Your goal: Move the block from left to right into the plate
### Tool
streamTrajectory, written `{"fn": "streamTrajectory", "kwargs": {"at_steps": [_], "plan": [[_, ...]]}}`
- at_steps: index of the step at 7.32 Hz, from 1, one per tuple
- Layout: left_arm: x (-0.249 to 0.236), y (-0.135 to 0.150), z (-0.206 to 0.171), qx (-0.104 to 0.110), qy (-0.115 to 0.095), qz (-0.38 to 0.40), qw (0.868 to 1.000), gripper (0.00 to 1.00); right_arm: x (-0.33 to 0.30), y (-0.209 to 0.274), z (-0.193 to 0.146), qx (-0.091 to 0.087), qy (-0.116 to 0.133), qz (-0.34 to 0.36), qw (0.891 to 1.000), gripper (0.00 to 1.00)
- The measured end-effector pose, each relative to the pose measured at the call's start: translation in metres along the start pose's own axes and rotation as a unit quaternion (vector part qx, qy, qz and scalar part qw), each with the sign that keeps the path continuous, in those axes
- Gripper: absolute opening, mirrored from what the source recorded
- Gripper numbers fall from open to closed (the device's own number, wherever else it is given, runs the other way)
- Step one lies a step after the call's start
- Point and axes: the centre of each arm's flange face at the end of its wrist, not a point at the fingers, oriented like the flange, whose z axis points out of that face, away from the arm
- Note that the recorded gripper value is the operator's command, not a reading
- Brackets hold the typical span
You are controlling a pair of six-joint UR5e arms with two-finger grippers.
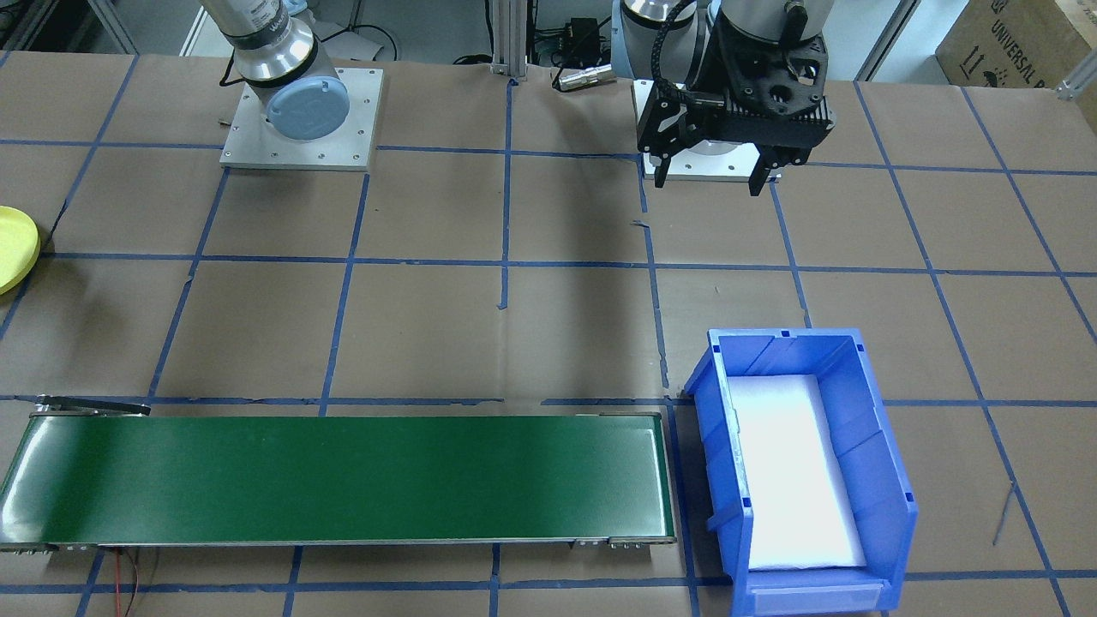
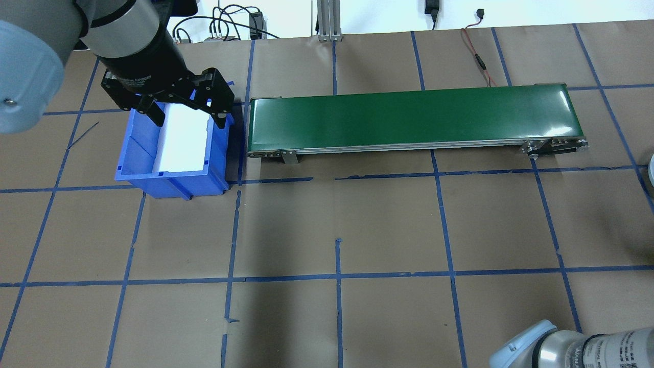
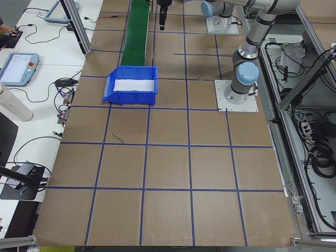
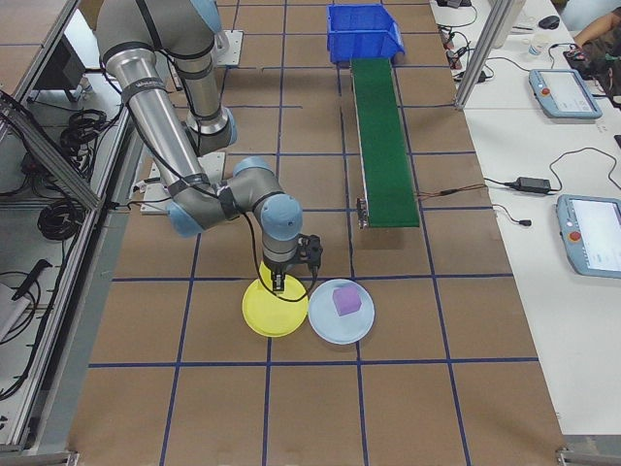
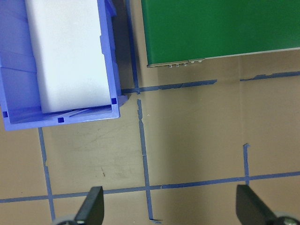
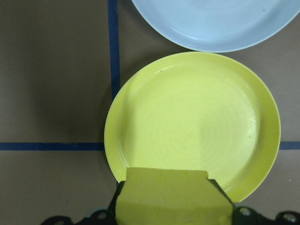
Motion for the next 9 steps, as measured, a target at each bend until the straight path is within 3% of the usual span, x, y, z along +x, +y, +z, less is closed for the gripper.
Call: {"fn": "streamTrajectory", "kwargs": {"at_steps": [1, 2, 4, 7, 9], "plan": [[0.0, 0.0, 0.0, 0.0, 0.0, 0.0, 1.0, 1.0, 0.004, 0.003, 0.018, -0.001, -0.003, 0.004, 1.0, 0.82], [0.0, 0.0, 0.0, 0.0, 0.0, 0.0, 1.0, 1.0, 0.008, 0.0, 0.031, 0.005, -0.005, 0.006, 1.0, 1.0], [0.0, 0.0, 0.0, 0.001, 0.0, 0.0, 1.0, 1.0, 0.012, -0.007, 0.041, 0.033, -0.008, 0.006, 0.999, 1.0], [0.0, -0.001, 0.0, 0.001, 0.0, 0.0, 1.0, 1.0, 0.002, -0.024, 0.023, 0.049, 0.005, 0.004, 0.999, 1.0], [0.0, 0.0, 0.0, 0.001, 0.0, 0.0, 1.0, 1.0, -0.062, -0.08, -0.007, 0.054, 0.014, 0.0, 0.998, 1.0]]}}
